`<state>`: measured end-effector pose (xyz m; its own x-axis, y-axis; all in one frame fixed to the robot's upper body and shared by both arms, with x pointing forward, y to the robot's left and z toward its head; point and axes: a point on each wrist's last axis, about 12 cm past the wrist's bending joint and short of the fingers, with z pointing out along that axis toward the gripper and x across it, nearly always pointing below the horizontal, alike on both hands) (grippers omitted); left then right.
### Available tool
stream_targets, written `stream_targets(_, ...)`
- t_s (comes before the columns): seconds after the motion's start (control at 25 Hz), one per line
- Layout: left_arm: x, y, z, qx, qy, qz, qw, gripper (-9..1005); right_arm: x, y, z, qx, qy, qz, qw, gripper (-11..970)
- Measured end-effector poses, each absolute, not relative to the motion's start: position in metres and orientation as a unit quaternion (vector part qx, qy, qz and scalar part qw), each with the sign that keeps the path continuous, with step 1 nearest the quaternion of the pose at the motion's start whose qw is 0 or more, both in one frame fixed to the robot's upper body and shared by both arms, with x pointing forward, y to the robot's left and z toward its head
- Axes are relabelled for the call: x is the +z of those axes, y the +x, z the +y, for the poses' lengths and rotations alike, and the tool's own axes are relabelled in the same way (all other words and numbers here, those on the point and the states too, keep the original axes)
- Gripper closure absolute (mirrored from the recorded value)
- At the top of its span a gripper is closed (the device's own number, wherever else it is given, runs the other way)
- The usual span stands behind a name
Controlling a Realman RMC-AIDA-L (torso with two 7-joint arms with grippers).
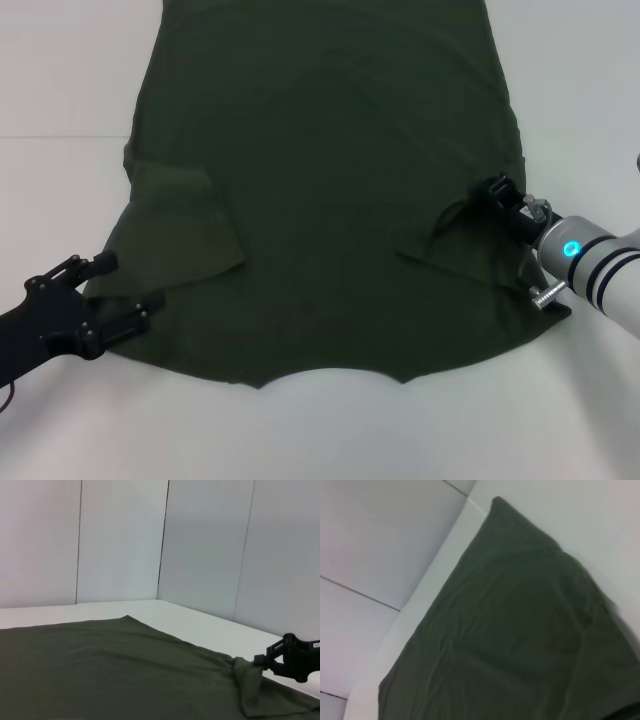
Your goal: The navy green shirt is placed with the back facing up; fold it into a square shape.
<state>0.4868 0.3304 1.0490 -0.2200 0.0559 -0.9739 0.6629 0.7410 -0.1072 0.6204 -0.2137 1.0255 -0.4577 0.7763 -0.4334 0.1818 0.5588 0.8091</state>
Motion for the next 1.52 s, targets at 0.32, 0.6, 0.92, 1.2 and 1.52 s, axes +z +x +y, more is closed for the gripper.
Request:
stream_targets(0.32,1.047,0.484,0.332,-0.263,0.241,0.737,0.573,135,1.031,0.624,-0.212,0.365,0.296,0.771,0.430,842)
stream_targets(0.6,1.046,0.482,0.332,-0.264,0.239,0.739,0.572,134,1.032,0.624,-0.213,0.363,0.292,0.772,0.432,843)
stream_targets(0.92,1.046,0.482,0.331,-0.264,0.239,0.739,0.572,134,1.034,0.625,-0.213,0.369,0.287,0.769,0.437,842)
stream_targets(1.2,1.044,0.481,0.330,-0.267,0.236,0.739,0.571,134,1.041,0.627,-0.210,0.386,0.266,0.758,0.454,563)
stream_targets(1.52,1.043,0.480,0.331,-0.267,0.234,0.741,0.570,134,1.053,0.638,-0.197,0.380,0.223,0.764,0.471,362)
